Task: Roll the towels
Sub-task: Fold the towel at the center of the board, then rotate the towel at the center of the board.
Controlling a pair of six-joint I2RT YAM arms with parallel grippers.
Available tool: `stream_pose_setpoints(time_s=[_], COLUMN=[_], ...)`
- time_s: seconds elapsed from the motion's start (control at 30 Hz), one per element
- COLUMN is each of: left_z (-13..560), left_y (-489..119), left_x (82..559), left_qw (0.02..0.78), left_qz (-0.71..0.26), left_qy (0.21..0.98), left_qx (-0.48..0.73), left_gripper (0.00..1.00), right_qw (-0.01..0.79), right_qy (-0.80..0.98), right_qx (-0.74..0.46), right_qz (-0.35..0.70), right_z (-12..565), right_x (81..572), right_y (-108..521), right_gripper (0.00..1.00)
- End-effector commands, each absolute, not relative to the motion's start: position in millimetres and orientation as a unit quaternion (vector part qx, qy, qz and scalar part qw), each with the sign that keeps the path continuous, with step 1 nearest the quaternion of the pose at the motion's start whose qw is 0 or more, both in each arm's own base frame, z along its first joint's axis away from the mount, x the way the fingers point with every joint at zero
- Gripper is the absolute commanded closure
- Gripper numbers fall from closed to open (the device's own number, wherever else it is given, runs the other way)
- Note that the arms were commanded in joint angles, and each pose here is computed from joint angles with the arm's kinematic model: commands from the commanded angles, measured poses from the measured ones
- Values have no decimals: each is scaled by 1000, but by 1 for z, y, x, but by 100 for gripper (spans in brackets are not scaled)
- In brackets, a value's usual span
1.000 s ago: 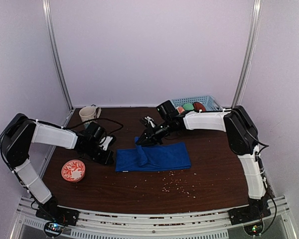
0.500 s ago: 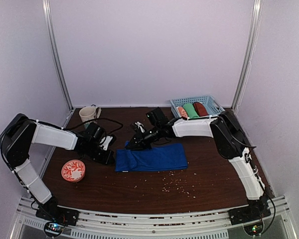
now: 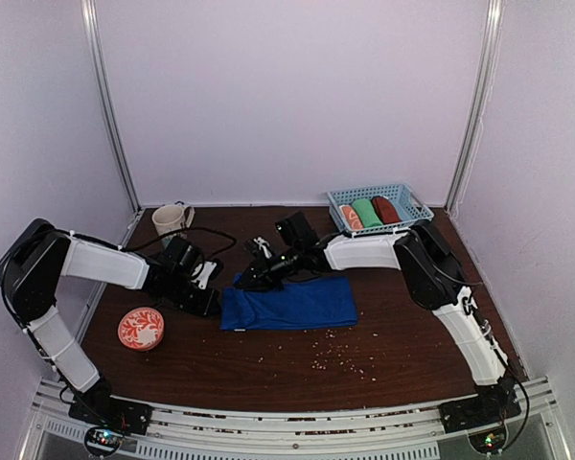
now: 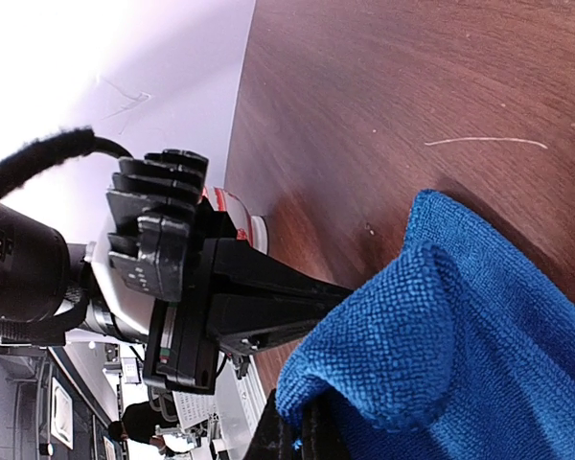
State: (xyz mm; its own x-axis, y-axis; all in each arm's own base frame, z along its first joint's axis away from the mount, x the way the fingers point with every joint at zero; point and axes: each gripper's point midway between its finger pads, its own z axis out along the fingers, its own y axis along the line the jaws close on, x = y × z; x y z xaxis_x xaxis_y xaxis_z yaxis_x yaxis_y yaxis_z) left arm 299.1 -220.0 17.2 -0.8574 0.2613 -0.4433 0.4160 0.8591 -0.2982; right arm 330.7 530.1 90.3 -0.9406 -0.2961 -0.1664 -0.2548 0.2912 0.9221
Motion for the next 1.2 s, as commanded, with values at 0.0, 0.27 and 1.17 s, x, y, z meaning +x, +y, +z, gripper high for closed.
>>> stream_pose_setpoints(time_s=[0.0, 0.27, 1.17], left_z=[7, 8, 88], left_y=[-213, -208, -295], left_x=[291, 287, 308], left_qw=[184, 189, 220], left_qz=[-191, -186, -330], left_qy=[949, 950, 885], left_qx=[171, 165, 243], left_gripper=[100, 100, 100], right_qw=[16, 6, -178], right_qy=[-788, -780, -847], right_qx=[177, 205, 382], right_qz=[-589, -591, -323], right_z=[90, 87, 109], right_x=[329, 329, 384], right_y=[544, 546, 371], right_gripper=[100, 78, 73])
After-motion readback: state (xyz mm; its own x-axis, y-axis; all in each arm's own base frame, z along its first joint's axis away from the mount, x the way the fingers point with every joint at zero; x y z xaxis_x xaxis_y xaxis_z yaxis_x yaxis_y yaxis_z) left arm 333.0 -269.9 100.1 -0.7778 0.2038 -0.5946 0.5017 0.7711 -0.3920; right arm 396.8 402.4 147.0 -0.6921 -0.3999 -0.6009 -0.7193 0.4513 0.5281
